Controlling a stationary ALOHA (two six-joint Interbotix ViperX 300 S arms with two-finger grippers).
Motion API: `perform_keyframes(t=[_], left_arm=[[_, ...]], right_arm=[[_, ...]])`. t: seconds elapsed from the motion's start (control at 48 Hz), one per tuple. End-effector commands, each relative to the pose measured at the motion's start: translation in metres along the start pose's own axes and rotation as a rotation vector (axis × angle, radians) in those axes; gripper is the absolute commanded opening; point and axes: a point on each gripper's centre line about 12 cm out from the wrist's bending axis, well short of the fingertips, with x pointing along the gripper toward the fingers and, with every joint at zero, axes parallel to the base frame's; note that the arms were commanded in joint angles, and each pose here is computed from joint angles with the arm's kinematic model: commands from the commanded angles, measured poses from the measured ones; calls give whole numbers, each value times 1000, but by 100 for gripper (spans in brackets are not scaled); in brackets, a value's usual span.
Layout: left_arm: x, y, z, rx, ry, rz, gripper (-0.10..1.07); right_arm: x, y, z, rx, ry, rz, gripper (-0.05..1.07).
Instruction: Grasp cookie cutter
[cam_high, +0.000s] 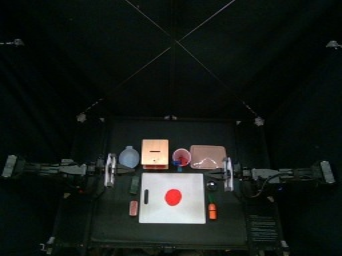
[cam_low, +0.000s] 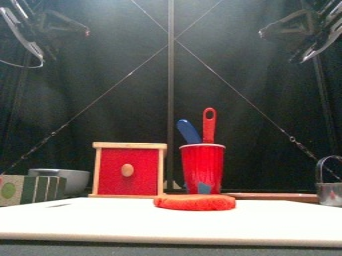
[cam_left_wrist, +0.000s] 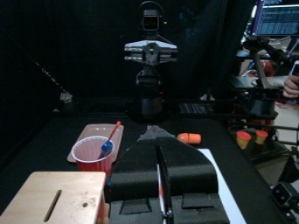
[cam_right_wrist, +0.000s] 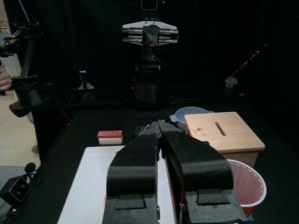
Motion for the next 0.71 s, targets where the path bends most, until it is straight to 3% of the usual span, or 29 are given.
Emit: perform_keyframes(t=[0.0, 0.208, 0.375, 0.542, 0.604, 0.688], left_arm=[[3, 10, -9, -2, 32, 48, -3], [7, 11, -9, -6, 41, 56, -1], [8, 11, -10, -8, 49, 57, -1], [8, 11, -10, -6, 49, 57, 0], [8, 11, -10, -3, 47, 56, 0], [8, 11, -10, -3, 47, 56, 0]], right_arm=[[5, -3, -6, -6, 31, -14, -3], [23, -5, -25, 23, 225, -28, 5], [34, -8, -44, 76, 571, -47, 6], [14, -8, -56, 112, 969, -52, 6], [6, -8, -58, 126, 1061, -56, 7], [-2, -9, -61, 132, 1123, -68, 9]])
